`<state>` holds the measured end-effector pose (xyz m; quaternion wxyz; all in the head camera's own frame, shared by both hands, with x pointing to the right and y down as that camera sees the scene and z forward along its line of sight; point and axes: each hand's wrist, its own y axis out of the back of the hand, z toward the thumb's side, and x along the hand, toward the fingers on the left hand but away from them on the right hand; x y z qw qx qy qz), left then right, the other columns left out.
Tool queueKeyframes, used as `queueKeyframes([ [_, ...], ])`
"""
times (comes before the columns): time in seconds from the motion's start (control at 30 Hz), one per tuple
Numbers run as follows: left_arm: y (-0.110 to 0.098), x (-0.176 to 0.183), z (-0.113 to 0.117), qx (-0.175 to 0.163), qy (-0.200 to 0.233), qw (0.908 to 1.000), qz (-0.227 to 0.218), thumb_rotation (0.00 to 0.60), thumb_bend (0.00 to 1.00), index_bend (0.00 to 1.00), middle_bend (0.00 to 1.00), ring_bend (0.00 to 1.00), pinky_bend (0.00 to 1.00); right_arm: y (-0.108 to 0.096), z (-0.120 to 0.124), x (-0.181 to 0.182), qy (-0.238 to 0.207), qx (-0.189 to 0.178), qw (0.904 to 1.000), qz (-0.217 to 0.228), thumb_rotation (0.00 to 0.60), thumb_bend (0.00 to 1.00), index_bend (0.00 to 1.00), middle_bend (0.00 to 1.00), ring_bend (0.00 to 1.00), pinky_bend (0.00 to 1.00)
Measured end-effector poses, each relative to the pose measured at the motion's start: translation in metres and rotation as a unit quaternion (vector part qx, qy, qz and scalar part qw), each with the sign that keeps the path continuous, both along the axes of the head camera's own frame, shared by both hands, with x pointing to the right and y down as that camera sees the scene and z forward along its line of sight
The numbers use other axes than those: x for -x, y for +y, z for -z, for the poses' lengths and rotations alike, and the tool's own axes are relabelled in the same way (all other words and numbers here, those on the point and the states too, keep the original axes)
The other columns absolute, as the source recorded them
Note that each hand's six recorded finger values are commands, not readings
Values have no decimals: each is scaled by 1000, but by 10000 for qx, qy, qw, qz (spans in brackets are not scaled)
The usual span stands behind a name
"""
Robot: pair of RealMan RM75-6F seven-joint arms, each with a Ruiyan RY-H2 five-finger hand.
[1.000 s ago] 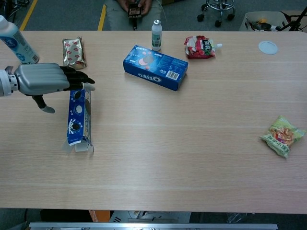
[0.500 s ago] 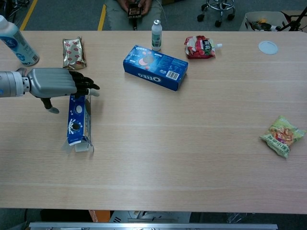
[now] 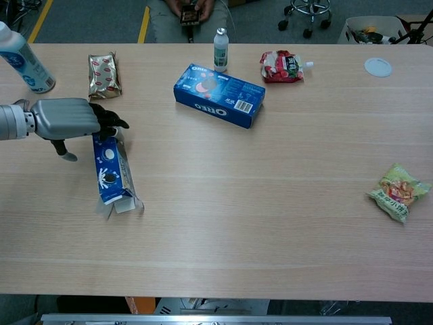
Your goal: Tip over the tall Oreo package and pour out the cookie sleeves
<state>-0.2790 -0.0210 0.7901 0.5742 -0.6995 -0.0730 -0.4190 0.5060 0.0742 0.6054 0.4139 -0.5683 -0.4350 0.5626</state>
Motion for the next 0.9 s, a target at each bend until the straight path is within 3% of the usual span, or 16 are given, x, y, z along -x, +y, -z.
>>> queueKeyframes([
  [0.2, -2, -5, -6, -39, 133, 9998, 166, 600, 150, 312, 253, 244, 518, 2, 0, -2, 3, 22, 10000, -26, 600, 306, 229, 275, 237, 222],
  [0.63, -26, -20, 6, -417, 481, 9972, 398, 600, 151, 315, 292, 249, 522, 3, -2, -5, -12, 46, 10000, -59, 600, 307, 229, 275, 237, 222],
  [0.9, -24, -19, 4, -440, 310, 9981, 300, 600, 150, 315, 293, 249, 522, 3, -2, -8, -15, 38, 10000, -87, 600, 306, 229, 275, 237, 222],
])
